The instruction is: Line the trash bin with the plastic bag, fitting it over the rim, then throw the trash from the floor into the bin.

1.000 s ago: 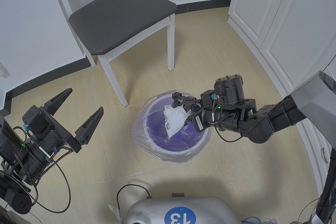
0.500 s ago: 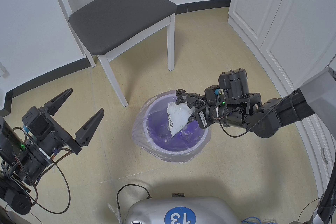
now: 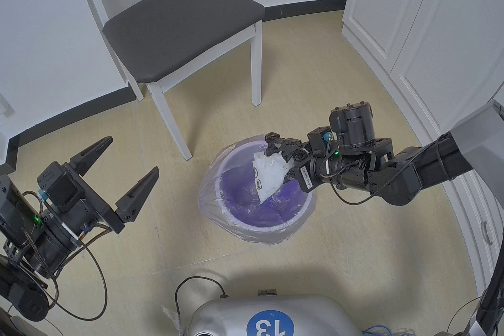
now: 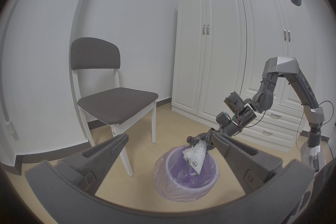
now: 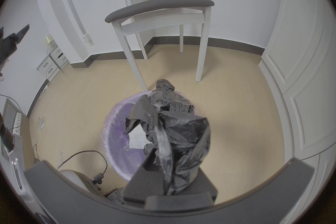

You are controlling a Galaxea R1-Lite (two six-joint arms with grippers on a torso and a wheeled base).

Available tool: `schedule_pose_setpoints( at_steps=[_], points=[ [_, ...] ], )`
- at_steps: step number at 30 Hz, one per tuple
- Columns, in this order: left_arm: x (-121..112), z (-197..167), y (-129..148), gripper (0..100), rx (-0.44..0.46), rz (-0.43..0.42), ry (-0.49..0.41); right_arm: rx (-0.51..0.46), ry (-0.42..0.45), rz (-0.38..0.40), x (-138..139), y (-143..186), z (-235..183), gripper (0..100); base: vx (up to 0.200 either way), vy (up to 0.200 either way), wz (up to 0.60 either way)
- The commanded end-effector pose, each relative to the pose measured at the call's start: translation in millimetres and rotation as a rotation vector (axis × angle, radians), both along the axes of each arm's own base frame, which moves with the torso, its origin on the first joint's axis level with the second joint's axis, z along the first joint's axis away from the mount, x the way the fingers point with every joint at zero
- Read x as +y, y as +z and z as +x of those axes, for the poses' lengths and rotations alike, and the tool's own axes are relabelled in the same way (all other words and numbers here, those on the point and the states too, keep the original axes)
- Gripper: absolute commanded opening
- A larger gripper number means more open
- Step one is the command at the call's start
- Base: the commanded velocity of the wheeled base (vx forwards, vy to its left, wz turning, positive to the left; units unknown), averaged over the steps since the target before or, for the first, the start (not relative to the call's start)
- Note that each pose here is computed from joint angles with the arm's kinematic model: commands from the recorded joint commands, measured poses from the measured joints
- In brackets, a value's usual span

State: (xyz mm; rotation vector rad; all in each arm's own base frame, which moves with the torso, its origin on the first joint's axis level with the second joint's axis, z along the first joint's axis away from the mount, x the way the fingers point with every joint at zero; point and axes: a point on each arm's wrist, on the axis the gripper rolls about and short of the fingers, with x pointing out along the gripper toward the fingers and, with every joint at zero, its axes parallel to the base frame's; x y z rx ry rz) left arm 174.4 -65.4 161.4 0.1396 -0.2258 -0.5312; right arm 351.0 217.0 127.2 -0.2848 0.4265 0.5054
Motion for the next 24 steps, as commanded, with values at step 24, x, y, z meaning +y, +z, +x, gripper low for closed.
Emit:
schedule_pose_setpoints(
  at_steps=[24],
  points=[
    [-1.1, 2.1, -2.4, 100, 0.003, 0.003, -0.002, -0.045, 0.022, -0.016, 0.2, 11.3, -3.6, 0, 0.000, 0.000, 0.00]
  ],
)
